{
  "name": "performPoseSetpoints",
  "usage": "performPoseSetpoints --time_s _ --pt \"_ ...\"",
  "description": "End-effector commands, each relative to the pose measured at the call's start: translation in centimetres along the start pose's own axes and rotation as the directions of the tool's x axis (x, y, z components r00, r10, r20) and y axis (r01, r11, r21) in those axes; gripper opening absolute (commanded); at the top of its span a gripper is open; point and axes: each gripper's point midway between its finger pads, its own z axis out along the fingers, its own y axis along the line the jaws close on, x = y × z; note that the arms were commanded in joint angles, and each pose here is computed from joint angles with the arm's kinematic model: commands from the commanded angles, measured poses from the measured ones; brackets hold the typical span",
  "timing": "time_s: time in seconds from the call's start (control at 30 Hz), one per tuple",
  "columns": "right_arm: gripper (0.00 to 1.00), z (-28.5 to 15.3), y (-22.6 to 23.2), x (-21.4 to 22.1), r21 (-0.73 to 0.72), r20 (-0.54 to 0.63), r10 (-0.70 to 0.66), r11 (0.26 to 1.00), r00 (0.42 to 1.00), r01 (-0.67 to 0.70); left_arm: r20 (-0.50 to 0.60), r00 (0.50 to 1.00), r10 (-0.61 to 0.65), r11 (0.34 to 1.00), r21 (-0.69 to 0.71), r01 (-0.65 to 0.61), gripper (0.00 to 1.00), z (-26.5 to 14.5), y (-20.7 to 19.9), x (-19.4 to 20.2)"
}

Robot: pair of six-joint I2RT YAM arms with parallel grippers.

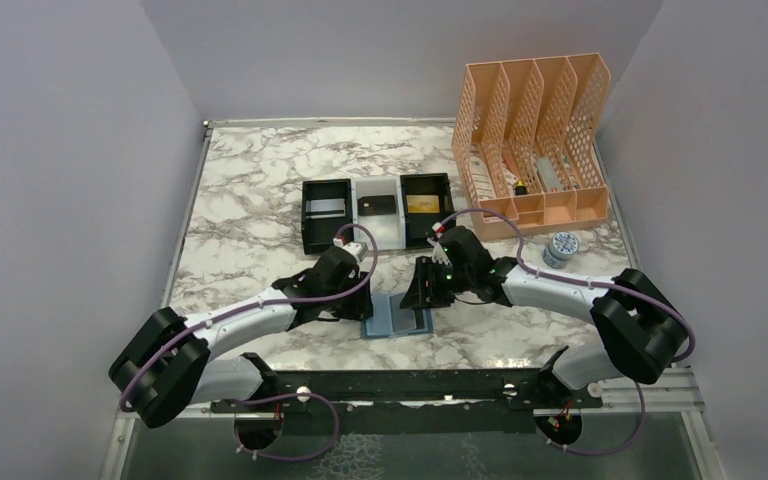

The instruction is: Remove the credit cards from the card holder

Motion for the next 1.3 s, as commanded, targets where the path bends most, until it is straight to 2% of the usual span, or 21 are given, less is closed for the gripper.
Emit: performPoseSetpoints --time_s 0.0,0.23,0.43,0.63,0.73,0.9,1.27 --pt "0.42 -0.2 0.7 -1.1 -0.002 0.040 0.004 1.000 0.999 -0.004 0.082 0.997 -0.013 1.000 -0.013 0.014 0.45 -1.2 -0.3 -1.7" --pt "0.42 -0.2 1.1 -1.0 -0.037 0.051 0.029 0.999 0.998 -0.027 0.161 0.986 -0.046 0.996 -0.062 0.056 0.54 -2.8 0.5 -2.8" --pt "0.42 -0.1 2.0 -1.0 -0.084 0.042 0.033 0.996 0.999 -0.029 0.221 0.973 -0.068 0.995 -0.053 0.082 0.58 -3.8 0.3 -3.7" --pt "0.42 -0.1 2.2 -1.0 -0.092 0.039 0.035 0.995 0.999 -0.031 0.232 0.971 -0.055 0.998 -0.021 0.062 0.61 -4.0 -0.3 -4.0" --pt "0.42 0.0 2.3 -1.0 -0.094 0.035 0.034 0.995 0.999 -0.031 0.192 0.981 -0.030 1.000 0.003 0.030 0.61 -3.2 -0.6 -3.2" --pt "0.42 -0.1 2.6 -1.1 -0.106 0.032 0.034 0.994 0.999 -0.030 0.090 0.996 -0.017 1.000 0.005 0.017 0.52 -1.5 -0.5 -1.5" --pt "0.42 -0.3 4.4 -0.7 -0.212 0.008 -0.011 0.977 1.000 0.012 0.009 1.000 0.003 1.000 -0.027 -0.002 0.37 0.3 0.4 0.0"
